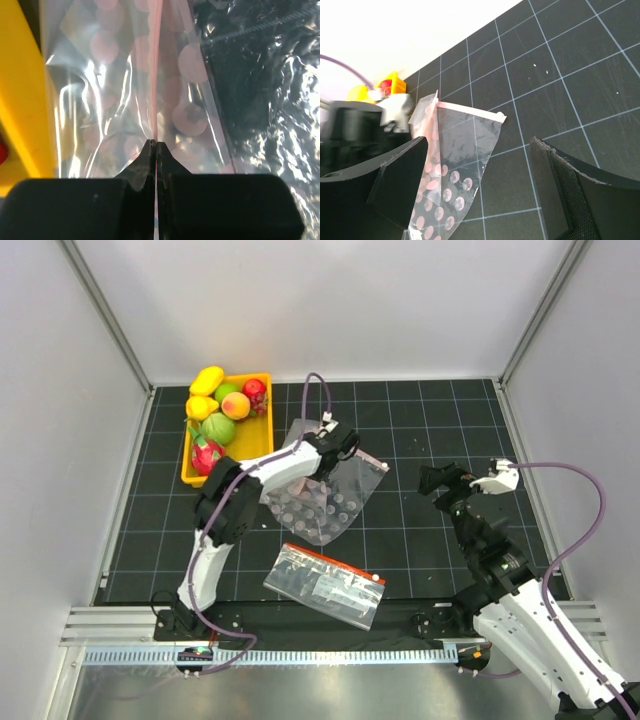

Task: Place the food in the zip-top bag and seal the zipper
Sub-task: Pick up the zipper food storage bag at the center of the board.

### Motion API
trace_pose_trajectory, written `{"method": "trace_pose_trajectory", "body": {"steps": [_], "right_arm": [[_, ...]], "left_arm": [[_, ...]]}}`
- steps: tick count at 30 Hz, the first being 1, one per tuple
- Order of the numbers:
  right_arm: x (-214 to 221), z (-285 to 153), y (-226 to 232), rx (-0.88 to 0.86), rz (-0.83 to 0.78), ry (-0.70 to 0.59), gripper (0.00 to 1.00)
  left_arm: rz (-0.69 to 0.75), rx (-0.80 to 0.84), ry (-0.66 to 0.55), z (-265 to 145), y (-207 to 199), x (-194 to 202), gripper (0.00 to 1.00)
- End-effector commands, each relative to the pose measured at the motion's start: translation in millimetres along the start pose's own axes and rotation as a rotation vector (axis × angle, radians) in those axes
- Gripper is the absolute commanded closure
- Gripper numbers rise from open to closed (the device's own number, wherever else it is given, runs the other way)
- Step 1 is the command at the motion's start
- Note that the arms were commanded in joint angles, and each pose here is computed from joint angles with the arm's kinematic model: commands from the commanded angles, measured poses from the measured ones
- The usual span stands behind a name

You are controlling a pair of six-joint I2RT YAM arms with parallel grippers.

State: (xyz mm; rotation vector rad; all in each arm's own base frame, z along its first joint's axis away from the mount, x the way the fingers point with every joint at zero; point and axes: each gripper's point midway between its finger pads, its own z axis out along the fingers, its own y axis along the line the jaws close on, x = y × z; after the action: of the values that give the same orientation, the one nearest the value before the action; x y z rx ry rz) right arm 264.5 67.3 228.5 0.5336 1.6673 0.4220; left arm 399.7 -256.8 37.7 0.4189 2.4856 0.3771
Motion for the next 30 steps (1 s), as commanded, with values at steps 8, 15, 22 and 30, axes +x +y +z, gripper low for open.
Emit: {"method": "trace_pose_trajectory", "body": {"steps": [8,15,22,30], "right_arm": [[12,10,20,-0.079,-0.006,0.048,0.13],[20,7,52,-0.260,-0.020,0.092,0.14],[28,9,58,-0.291,-0.020,0.118,0.15],[32,21,49,-0.198,0.020,0.137,0.14]], "left_arm": [[-0.182,0.313,-0.224,-118,3,-37,1.00],[-0.175,0.429,-0.295,-155,-9,-33,1.00],[-0.122,0.580,-0.364,-181,-39,-32,1.00],[0.014,0.491,-0.469,-205,-59,-30,1.00]]}}
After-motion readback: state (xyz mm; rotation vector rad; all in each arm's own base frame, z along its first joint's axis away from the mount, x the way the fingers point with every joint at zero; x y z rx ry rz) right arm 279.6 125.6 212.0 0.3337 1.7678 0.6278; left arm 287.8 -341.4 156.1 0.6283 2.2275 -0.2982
